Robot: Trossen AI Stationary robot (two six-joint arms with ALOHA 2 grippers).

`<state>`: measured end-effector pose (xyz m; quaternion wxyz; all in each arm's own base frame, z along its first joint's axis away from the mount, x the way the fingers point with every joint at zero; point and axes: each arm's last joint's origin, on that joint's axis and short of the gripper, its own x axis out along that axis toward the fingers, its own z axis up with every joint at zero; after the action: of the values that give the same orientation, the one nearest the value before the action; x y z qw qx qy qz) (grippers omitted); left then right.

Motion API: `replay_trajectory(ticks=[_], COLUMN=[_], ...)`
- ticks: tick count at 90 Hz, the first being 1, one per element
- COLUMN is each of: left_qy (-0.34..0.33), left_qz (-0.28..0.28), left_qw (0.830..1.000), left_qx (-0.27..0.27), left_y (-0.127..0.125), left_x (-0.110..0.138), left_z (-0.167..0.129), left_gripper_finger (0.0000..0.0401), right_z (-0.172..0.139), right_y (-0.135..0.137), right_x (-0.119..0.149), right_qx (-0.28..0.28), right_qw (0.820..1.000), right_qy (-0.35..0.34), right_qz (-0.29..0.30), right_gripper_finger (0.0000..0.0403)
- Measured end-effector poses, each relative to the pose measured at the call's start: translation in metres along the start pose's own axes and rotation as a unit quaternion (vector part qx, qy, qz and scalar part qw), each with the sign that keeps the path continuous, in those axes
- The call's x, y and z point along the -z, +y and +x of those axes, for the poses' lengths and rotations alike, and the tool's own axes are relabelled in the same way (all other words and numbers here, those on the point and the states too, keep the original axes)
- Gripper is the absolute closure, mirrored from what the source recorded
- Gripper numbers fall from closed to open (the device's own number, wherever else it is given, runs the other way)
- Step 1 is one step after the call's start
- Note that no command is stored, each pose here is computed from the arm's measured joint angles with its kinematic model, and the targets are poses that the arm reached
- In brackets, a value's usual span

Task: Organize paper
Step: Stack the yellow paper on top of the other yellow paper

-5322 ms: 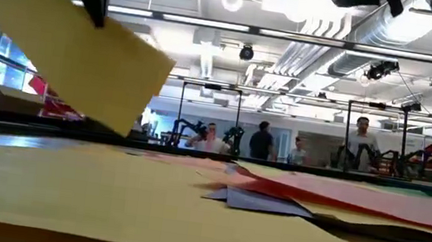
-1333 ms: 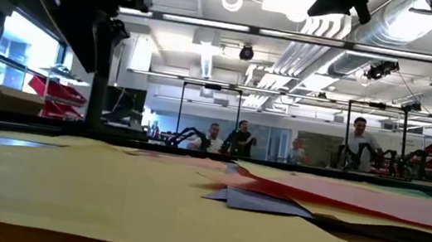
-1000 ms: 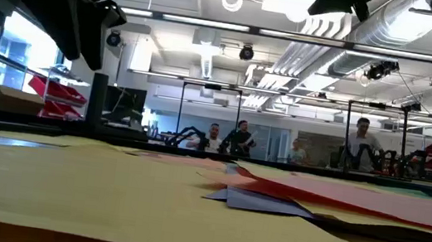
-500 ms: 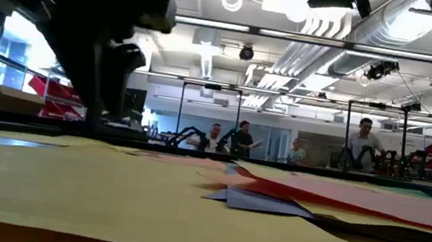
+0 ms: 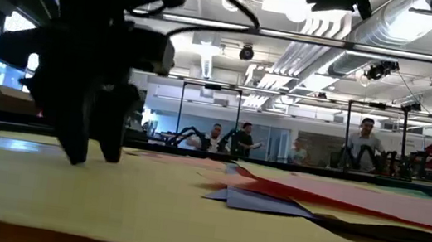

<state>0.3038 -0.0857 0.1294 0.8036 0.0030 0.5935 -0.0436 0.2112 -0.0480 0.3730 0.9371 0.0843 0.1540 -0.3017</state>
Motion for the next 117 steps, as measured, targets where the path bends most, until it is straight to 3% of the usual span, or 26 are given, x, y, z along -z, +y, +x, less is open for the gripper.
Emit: replay_trajectory(ticks=[12,35,84,117], left_qy=[0.013,0.003,0.035,0.063], left_qz=[-0.002,0.020,0.026,0.030], left_qw=[1.000,1.000,0.999,0.997], left_qx=[0.010,-0.011,-0.024,-0.045], left_y=[-0.003,-0.006,-0.003,-0.010], left_x=[-0.004,-0.020,-0.018,-0.042], left_z=[0.011,0.001,-0.003,-0.042], left_gripper_finger=[0.0120,0.0193,0.0319,0.0346], right_z=[0.000,0.000,0.000,0.000], right_y=[0.000,0.000,0.000,0.000], right_x=[0.000,0.000,0.001,0.001], right_qx=[0.000,0.000,0.000,0.000], right_qw=[1.000,1.000,1.000,0.999], right_qy=[0.000,0.003,0.003,0.003], right_qz=[0.000,-0.008,-0.015,-0.038], right_gripper_finger=[0.0304,0.0304,0.0304,0.0304])
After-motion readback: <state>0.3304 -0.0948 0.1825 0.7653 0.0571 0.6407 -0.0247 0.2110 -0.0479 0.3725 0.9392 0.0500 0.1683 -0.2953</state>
